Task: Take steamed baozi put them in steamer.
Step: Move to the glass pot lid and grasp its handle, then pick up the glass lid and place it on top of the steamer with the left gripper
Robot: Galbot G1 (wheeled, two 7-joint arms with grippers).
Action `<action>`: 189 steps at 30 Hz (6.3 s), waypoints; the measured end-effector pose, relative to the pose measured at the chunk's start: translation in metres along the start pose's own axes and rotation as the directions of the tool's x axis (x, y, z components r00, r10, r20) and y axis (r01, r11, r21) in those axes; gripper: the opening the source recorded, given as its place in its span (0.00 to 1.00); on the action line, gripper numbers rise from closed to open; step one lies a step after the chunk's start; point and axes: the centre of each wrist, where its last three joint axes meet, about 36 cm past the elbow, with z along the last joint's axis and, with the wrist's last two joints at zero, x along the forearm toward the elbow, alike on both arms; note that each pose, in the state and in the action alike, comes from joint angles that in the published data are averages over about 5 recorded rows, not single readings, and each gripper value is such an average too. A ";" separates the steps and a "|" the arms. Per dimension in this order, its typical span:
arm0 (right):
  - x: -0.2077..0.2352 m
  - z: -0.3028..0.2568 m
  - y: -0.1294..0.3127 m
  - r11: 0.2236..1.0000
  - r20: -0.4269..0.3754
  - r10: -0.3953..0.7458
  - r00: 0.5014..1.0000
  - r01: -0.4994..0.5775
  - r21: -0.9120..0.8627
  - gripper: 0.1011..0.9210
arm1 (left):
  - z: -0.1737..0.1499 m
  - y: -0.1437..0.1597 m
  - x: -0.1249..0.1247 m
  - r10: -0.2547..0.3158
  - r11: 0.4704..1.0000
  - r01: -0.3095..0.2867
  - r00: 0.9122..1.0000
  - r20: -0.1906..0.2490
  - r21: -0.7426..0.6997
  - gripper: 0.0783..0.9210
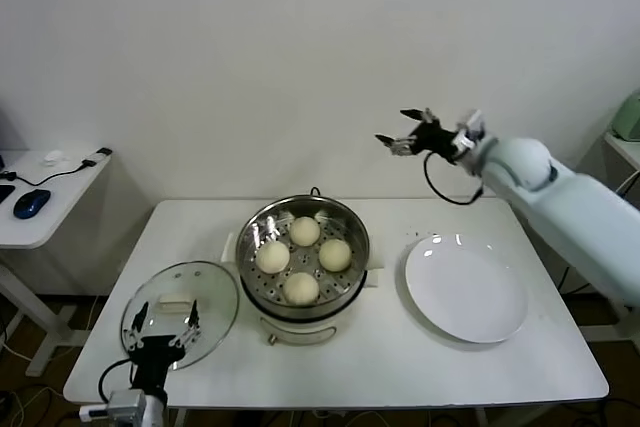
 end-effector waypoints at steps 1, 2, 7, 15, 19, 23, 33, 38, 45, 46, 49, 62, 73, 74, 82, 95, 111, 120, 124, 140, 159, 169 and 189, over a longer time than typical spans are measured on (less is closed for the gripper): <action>0.008 0.011 0.002 1.000 0.012 0.025 1.000 -0.025 -0.015 0.88 | 0.000 0.000 -0.001 0.000 1.000 0.000 1.000 0.006 -0.001 0.88; 0.017 0.022 0.004 0.998 0.023 0.050 0.998 -0.050 -0.031 0.88 | -0.001 0.000 -0.002 -0.001 1.000 0.001 1.000 0.012 -0.002 0.88; 0.058 0.088 0.026 0.981 0.058 0.162 0.985 -0.154 -0.121 0.88 | 0.000 0.001 -0.006 -0.010 1.000 0.010 0.999 0.041 -0.009 0.88; 0.123 0.199 0.100 0.933 0.008 0.272 0.962 -0.261 -0.248 0.88 | 0.011 0.005 -0.008 -0.018 0.999 0.020 0.998 0.064 -0.044 0.88; 0.149 0.239 0.143 0.909 -0.026 0.300 0.954 -0.294 -0.295 0.88 | 0.017 0.008 -0.009 -0.027 0.997 0.033 0.997 0.078 -0.077 0.88; 0.166 0.264 0.177 0.886 -0.043 0.333 0.942 -0.328 -0.328 0.88 | 0.024 0.013 -0.012 -0.045 0.990 0.060 0.993 0.111 -0.130 0.88; 0.189 0.292 0.236 0.834 -0.079 0.398 0.914 -0.397 -0.383 0.88 | 0.053 0.034 -0.020 -0.069 0.839 0.189 0.967 0.243 -0.511 0.88; 0.196 0.297 0.253 0.819 -0.101 0.413 0.905 -0.417 -0.393 0.88 | 0.077 0.042 -0.018 -0.006 0.649 0.184 0.972 0.237 -0.738 0.88; 0.202 0.298 0.267 0.809 -0.112 0.422 0.900 -0.430 -0.401 0.88 | 0.095 0.045 -0.025 0.027 0.444 0.171 0.979 0.204 -0.879 0.88; 0.203 0.298 0.268 0.808 -0.113 0.424 0.899 -0.431 -0.401 0.88 | 0.097 0.045 -0.026 0.027 0.425 0.170 0.979 0.200 -0.889 0.88; 0.205 0.297 0.271 0.805 -0.116 0.427 0.897 -0.436 -0.402 0.88 | 0.101 0.042 -0.032 0.024 0.374 0.167 0.982 0.189 -0.912 0.88; 0.216 0.293 0.275 0.801 -0.116 0.440 0.891 -0.447 -0.398 0.88 | 0.111 0.040 -0.064 0.001 0.218 0.172 0.984 0.176 -0.961 0.88; 0.215 0.290 0.278 0.798 -0.114 0.443 0.889 -0.449 -0.403 0.88 | 0.120 0.043 -0.085 -0.020 0.152 0.147 0.989 0.146 -0.977 0.88; 0.215 0.290 0.279 0.798 -0.115 0.442 0.889 -0.449 -0.403 0.88 | 0.121 0.043 -0.087 -0.021 0.149 0.147 0.989 0.145 -0.978 0.88; 0.214 0.288 0.282 0.796 -0.114 0.443 0.889 -0.449 -0.407 0.88 | 0.125 0.042 -0.101 -0.018 0.139 0.141 0.990 0.140 -0.980 0.88; 0.215 0.288 0.292 0.798 -0.117 0.439 0.891 -0.446 -0.404 0.88 | 0.136 0.047 -0.114 -0.023 0.116 0.132 0.991 0.130 -0.984 0.66; 0.213 0.286 0.294 0.811 -0.117 0.427 0.897 -0.437 -0.389 0.88 | 0.144 0.045 -0.109 -0.012 0.114 0.127 0.992 0.127 -0.985 0.12; 0.212 0.284 0.292 0.812 -0.114 0.430 0.896 -0.439 -0.384 0.88 | 0.134 0.044 -0.105 -0.019 0.138 0.150 0.989 0.149 -0.979 0.06; 0.213 0.283 0.291 0.812 -0.111 0.434 0.894 -0.442 -0.382 0.88 | 0.124 0.047 -0.104 -0.033 0.155 0.172 0.985 0.169 -0.973 0.06; 0.207 0.275 0.279 0.806 -0.134 0.464 0.876 -0.480 -0.346 0.88 | 0.034 0.080 -0.101 -0.106 0.221 0.250 0.967 0.231 -0.943 0.06; 0.202 0.273 0.280 0.811 -0.177 0.473 0.863 -0.505 -0.294 0.88 | -0.091 0.002 -0.076 -0.058 0.294 0.267 0.963 0.261 -0.918 0.06; 0.201 0.275 0.285 0.817 -0.180 0.468 0.865 -0.501 -0.287 0.88 | -0.106 -0.068 -0.058 -0.008 0.322 0.215 0.975 0.224 -0.922 0.06; 0.211 0.282 0.283 0.811 -0.177 0.488 0.855 -0.519 -0.271 0.88 | -0.117 -0.177 -0.059 0.078 0.301 0.163 0.978 0.195 -0.939 0.06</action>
